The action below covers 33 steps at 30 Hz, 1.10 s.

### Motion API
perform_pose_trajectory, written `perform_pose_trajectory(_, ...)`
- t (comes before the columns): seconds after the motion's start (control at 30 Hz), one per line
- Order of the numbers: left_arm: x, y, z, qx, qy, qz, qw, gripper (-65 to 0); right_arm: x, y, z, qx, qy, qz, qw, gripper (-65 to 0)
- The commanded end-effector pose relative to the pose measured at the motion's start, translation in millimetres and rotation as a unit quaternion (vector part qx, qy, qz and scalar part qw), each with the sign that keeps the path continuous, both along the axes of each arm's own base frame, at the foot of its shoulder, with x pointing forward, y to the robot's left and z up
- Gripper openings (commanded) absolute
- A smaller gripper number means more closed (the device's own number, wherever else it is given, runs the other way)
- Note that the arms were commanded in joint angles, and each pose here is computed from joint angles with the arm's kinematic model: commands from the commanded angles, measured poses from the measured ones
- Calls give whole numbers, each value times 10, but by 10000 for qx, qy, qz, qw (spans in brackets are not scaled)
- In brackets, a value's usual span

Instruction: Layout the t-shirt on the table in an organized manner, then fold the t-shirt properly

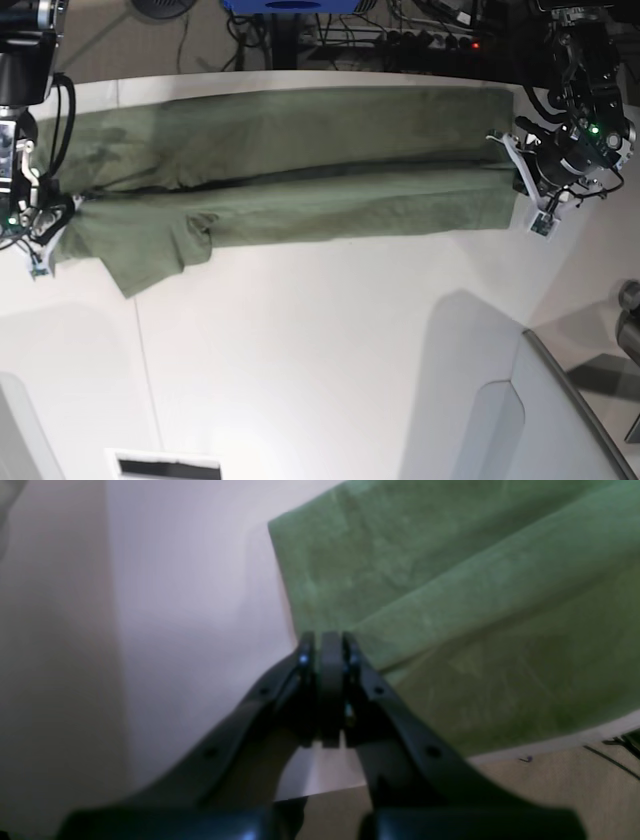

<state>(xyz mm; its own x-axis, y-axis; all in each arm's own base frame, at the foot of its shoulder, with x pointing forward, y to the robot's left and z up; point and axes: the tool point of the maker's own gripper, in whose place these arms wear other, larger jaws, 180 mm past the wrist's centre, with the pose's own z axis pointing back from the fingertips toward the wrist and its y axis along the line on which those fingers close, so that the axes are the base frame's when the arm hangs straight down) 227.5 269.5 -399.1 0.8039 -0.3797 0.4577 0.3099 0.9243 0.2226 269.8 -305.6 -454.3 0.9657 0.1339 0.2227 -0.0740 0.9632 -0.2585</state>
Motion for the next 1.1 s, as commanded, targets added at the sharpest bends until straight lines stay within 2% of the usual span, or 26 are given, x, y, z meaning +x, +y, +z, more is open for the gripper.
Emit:
perform_pose_trajectory(0.0, -2, 47, 68, 100, -79, -24, 9999, -650, 113, -155, 151, -205, -176, -14, 9996, -650)
perform_pose_trajectory(0.43, -108, 22, -22, 33, 59, 21, 10000, -650, 117, -133, 143, -182, -184, -11, 9997, -650)
perform_pose_trajectory(0.7, -112, -250, -118, -138, 158, -245, 9995, -650, 117, -131, 143, -174, -186, -11, 9997, -650)
perform_pose_trajectory(0.83, -90, -203, -74, -79, 101, -211, 9997, -650, 110, -150, 151, -176, -185, -59, 9997, -615)
perform_pose_trajectory(0.87, -90, -198, -72, -72, 101, -214, 9997, -624, 110, -150, 154, -178, -185, -59, 9997, -584)
perform_pose_trajectory(0.93, -86, -125, -46, -8, 81, -165, 9998, -420, 122, -151, 168, -183, -216, -57, 9996, -503)
perform_pose_trajectory(1.0, -84, -17, -3, 39, 19, -8, 10000, -272, 134, -150, 177, -184, -238, -53, 9995, -452)
perform_pose_trajectory(1.07, -19, 62, 122, 85, -190, 107, 9997, -184, 157, -182, 217, -231, -291, -55, 9993, -438)
